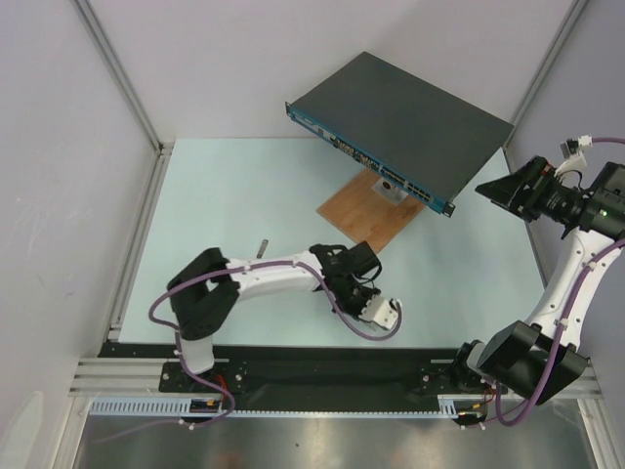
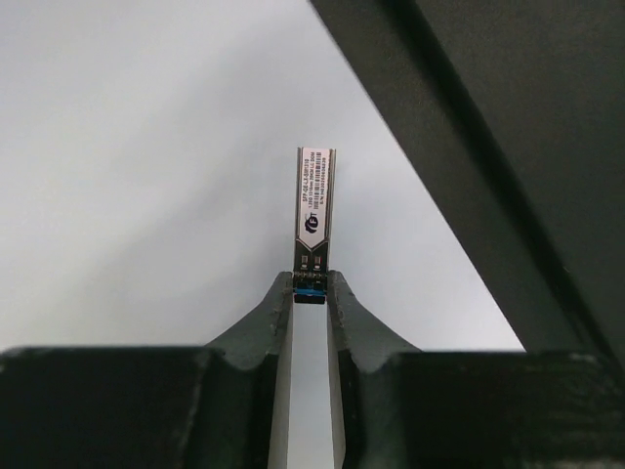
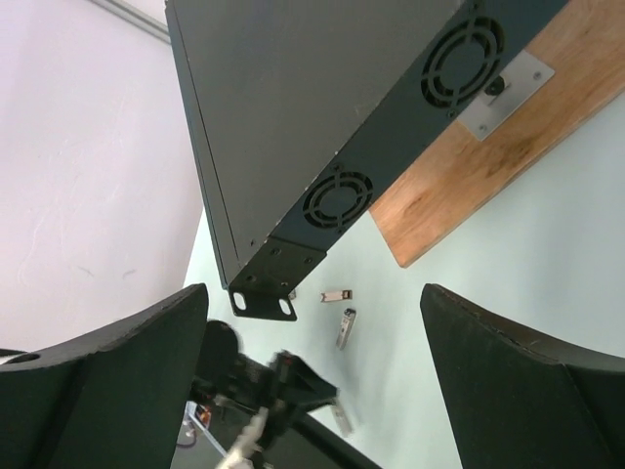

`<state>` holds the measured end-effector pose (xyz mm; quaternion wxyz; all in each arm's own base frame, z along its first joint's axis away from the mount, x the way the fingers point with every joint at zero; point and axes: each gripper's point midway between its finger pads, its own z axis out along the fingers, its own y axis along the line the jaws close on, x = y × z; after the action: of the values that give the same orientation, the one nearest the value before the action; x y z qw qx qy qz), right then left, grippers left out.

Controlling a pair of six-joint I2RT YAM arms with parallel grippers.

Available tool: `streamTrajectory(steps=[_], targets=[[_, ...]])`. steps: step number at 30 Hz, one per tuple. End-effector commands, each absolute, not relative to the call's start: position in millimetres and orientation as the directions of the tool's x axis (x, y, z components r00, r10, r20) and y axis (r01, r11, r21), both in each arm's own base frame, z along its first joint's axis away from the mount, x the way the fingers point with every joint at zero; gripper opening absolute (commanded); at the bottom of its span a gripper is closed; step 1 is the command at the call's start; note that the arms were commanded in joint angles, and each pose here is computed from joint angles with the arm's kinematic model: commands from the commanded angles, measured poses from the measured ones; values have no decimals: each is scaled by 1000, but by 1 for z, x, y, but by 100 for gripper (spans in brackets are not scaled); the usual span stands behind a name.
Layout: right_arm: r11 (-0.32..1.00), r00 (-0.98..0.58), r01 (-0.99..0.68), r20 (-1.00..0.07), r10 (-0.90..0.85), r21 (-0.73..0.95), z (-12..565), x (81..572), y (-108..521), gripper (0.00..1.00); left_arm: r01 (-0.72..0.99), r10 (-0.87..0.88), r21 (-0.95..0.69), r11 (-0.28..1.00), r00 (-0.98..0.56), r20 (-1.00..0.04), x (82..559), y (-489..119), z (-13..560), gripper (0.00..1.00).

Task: Insert the plug into the switch port

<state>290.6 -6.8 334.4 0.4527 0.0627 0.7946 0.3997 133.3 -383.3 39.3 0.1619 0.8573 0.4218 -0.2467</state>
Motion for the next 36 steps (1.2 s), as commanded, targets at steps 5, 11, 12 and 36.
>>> streamTrajectory(steps=[5, 11, 12, 36], targets=[[691, -505, -339, -743, 439, 638, 366, 296, 3, 95, 977, 684, 47, -209, 181, -706, 158, -366, 184, 0], [717, -450, -406, -807, 382, 567, 385, 297, 25, 95, 969, 566, 78, 234, -70, -822, 204, -361, 283, 0], [728, -429, -409, -820, 379, 550, 391, 297, 27, 95, 951, 529, 63, 301, -111, -842, 211, -362, 299, 0], [370, -614, -628, -728, 305, 684, 397, 284, 163, 81, 825, 300, 91, 558, -98, -949, 268, -380, 386, 0]])
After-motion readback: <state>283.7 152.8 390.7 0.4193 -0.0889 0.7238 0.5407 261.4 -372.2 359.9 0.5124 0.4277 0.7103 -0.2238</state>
